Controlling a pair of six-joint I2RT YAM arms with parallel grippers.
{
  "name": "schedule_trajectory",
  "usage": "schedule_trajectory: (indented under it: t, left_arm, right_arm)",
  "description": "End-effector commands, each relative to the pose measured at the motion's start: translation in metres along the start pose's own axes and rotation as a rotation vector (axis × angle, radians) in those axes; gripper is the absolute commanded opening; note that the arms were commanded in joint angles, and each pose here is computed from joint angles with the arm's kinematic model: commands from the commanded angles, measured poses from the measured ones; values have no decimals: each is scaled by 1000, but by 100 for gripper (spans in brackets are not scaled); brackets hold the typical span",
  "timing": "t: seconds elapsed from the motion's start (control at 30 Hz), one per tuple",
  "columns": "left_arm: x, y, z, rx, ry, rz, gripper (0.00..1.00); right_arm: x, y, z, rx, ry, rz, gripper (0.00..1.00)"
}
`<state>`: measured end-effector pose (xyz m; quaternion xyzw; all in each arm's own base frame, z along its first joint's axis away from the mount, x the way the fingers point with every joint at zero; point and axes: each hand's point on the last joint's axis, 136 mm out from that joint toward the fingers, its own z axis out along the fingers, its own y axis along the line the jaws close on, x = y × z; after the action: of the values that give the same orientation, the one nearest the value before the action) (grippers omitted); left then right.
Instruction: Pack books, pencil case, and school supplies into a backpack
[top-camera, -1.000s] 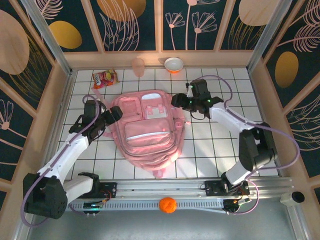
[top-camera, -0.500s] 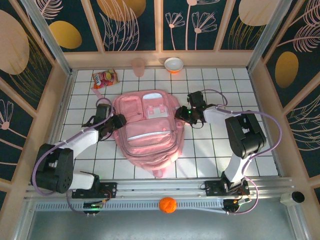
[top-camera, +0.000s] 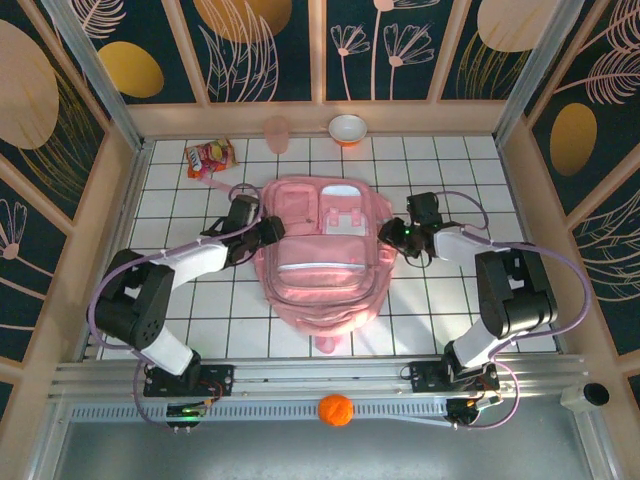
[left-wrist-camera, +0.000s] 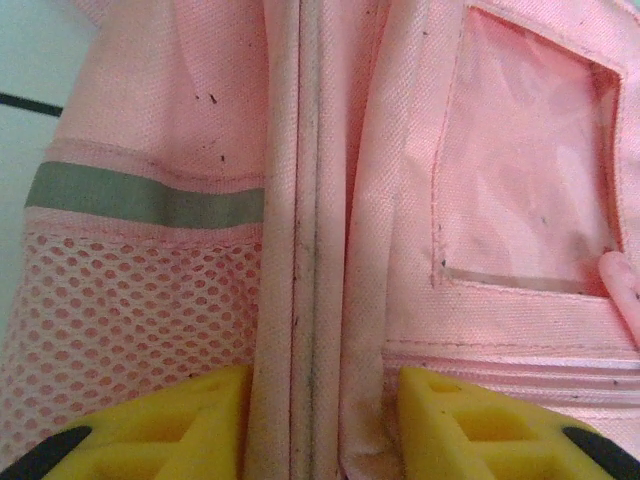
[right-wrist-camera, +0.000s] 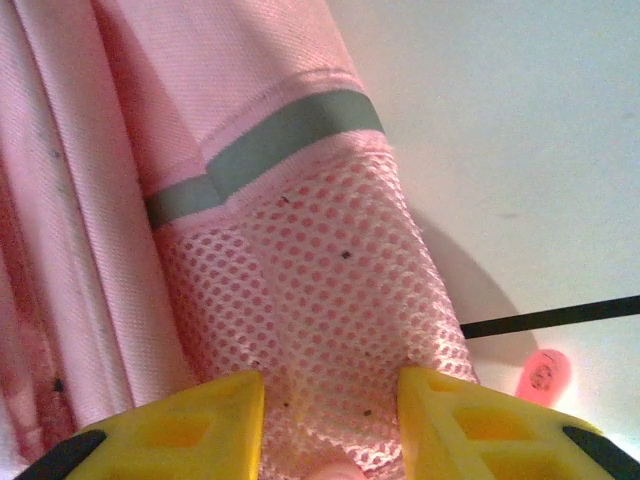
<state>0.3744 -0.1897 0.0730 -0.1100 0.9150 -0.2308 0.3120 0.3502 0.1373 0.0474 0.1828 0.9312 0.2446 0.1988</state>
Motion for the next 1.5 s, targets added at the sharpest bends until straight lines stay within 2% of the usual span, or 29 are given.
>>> schedule_trajectory:
  t: [0.0,0.1,0.23,0.3,0.33,0.37,0.5,0.63,0.7,0.8,0.97,1.03,1.13,1.2,1.27,1.33,1.43,1.47]
  left_arm:
    - [-4,-34,2,97,6,2,43]
    - [-15,-39,-9,91,-29,16,49]
    - [-61,-46,-59,30,-197,70,66]
    - [-94,-47,-101,10,-338,98,99]
    - [-105,-47,-119,-2,-400,123,99]
    - [-117,-44,-142,-26,-477,155,99]
    - [-136,-10,-213,-185,-756,222,99]
    - [-122,27,-245,-298,-961,309,99]
    - [-111,43,-247,-343,-1011,357,99]
    - [-97,75,-237,-429,-1019,326,99]
    - [-70,117,-214,-427,-1064,290,99]
    - [-62,128,-197,-427,-1013,290,99]
    - [-59,124,-176,-369,-974,342,99]
    - [-67,114,-178,-326,-1030,370,99]
    - [-74,117,-172,-390,-1025,414,99]
    - [-74,116,-173,-362,-1045,462,99]
    - [-82,128,-165,-303,-1077,442,99]
    - [-85,134,-162,-335,-1069,417,99]
  right_arm:
    - [-15,2,-15,-12,-45,-9,40]
    - [-28,9,-31,-4,-77,-29,44]
    - [-44,12,-82,56,-188,-66,67]
    - [-60,13,-118,73,-291,-83,78]
    - [-67,14,-133,77,-340,-95,93]
    - [-79,16,-155,73,-412,-109,99]
    - [-107,19,-206,62,-629,-164,99]
    - [-122,10,-227,110,-800,-216,99]
    - [-123,-3,-226,149,-868,-233,99]
    - [-117,-28,-207,197,-912,-261,99]
    - [-98,-54,-172,193,-965,-365,99]
    - [-90,-60,-163,184,-996,-417,99]
    - [-80,-68,-153,164,-1033,-455,99]
    - [-75,-66,-149,121,-1055,-479,99]
    - [-74,-56,-148,61,-1083,-514,99]
    - [-75,-46,-147,29,-1110,-579,99]
    - [-83,-43,-136,62,-1096,-651,99]
    - [-83,-46,-128,54,-1083,-652,99]
